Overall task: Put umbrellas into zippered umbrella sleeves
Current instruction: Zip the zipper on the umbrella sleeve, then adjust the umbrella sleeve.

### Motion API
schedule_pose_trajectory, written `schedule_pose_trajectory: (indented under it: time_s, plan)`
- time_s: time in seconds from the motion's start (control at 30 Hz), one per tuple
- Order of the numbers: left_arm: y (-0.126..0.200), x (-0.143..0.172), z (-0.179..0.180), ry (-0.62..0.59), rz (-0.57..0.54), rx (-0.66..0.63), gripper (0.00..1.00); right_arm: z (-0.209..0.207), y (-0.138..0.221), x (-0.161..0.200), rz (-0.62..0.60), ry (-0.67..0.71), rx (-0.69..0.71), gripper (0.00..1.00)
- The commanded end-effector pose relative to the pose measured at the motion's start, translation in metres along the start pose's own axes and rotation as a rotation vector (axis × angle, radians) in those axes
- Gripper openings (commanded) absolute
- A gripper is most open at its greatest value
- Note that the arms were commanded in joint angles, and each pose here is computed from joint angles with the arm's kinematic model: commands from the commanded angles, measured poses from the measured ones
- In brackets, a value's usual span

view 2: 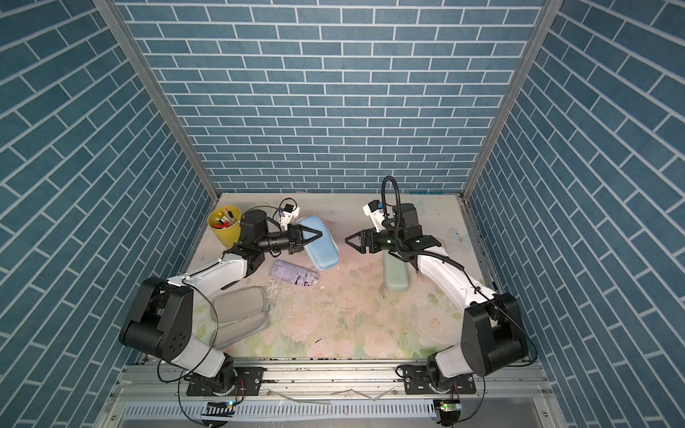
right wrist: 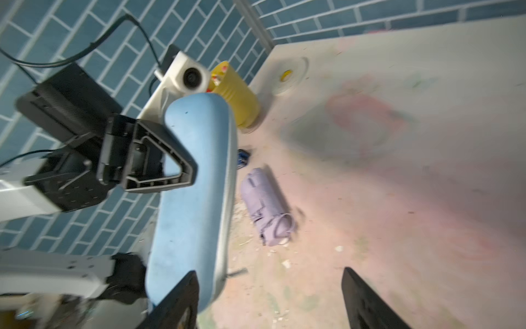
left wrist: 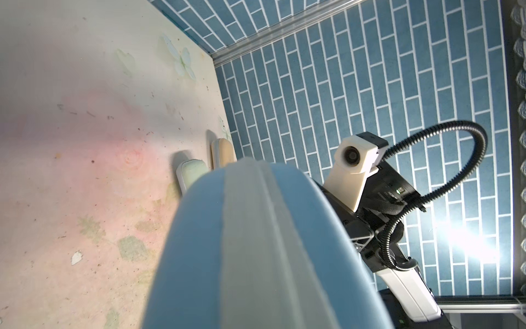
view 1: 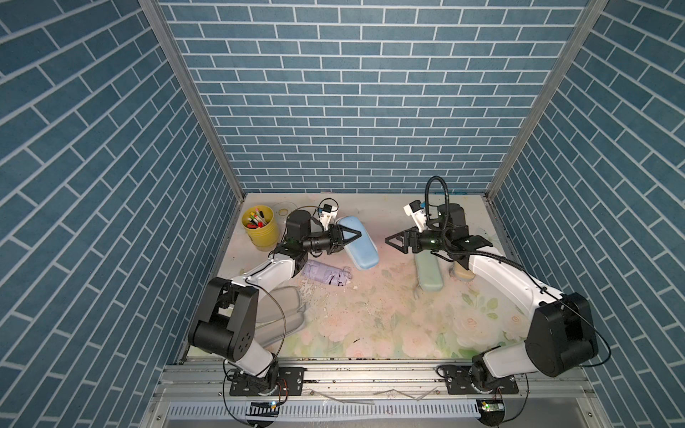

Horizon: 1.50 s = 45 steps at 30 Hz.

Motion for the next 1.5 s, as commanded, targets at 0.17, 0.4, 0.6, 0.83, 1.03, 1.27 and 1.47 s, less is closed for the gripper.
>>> schedule_pose_trajectory:
  time_s: [0.17,0.4,0.6,0.83,1.03,1.27,1.47]
  plan:
    - [-0.016,0.025,-0.05,-0.114,0.172,0.158,0.23,0.052,-0.043,0.015,0.148,-0.117,-0.383,0.71]
    - [-0.029,0.036,-0.071,-0.13,0.248,0.231,0.32,0.054,-0.056,0.013,0.118,-0.171,-0.459,0.54]
    - [0.007,-0.018,-0.051,-0.048,-0.125,0.135,0.67,0.04,-0.052,-0.003,0.019,-0.205,-0.361,0.27]
    - [0.073,0.009,0.015,0.066,-0.609,-0.156,0.9,-0.012,-0.045,-0.054,-0.365,-0.408,0.021,0.18]
    - [0.048,0.048,0.039,0.118,-0.623,-0.134,0.99,-0.004,-0.047,-0.063,-0.563,-0.507,0.145,0.19]
    - [0.02,0.049,0.043,0.15,-0.599,-0.042,0.9,0.021,-0.062,-0.06,-0.583,-0.591,0.068,0.19]
    - [0.014,0.039,0.031,0.176,-0.625,0.074,0.8,0.032,-0.069,-0.053,-0.579,-0.634,0.051,0.19]
Point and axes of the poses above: each gripper's point midway between its finger pads, its own y axis back along the fingers, its own z axis along the line the jaws close on, x = y × z, the point moved 3 cm from there along y, back along the fingers, and after that the axes turned 13 degrees about y, right-handed, at the moved point
